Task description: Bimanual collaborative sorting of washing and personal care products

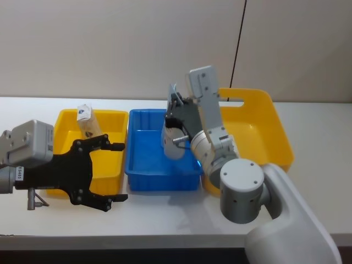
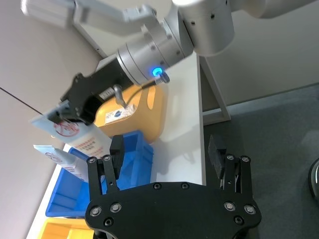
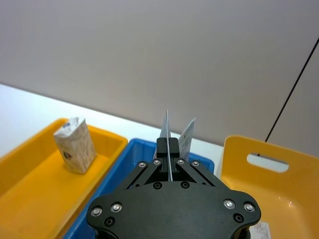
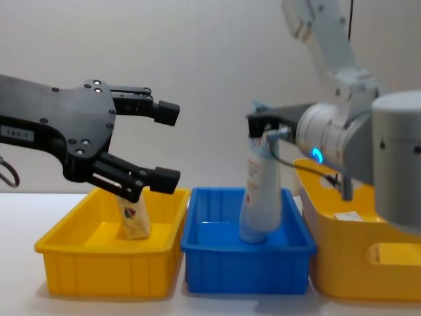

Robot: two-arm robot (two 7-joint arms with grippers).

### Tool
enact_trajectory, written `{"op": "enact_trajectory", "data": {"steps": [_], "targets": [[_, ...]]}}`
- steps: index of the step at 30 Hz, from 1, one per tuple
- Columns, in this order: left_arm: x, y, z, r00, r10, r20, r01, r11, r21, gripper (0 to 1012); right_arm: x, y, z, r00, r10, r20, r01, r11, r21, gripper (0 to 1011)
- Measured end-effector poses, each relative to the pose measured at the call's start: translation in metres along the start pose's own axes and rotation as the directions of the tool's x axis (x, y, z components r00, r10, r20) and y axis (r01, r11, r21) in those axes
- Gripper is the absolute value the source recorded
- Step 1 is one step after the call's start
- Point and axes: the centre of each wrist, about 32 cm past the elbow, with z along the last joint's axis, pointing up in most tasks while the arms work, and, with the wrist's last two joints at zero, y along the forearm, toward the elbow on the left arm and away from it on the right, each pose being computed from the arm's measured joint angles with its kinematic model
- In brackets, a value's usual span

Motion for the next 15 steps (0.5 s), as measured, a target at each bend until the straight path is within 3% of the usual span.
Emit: {"op": "enact_trajectory", "data": {"steps": [7,15], "targets": [[0.0,0.0,0.0,1.0,0.0,0.0,0.0,1.0,0.0,1001,0.009,-0.005,0.02,1.0,-0.006,-0.03,0.008,0.999,0.053,0],[0.0,0.0,0.0,1.0,0.0,0.0,0.0,1.0,0.0,1001,0.027,-0.006,0.036,0.997,-0.049,-0.057,0.054,0.994,0.1,0]]}}
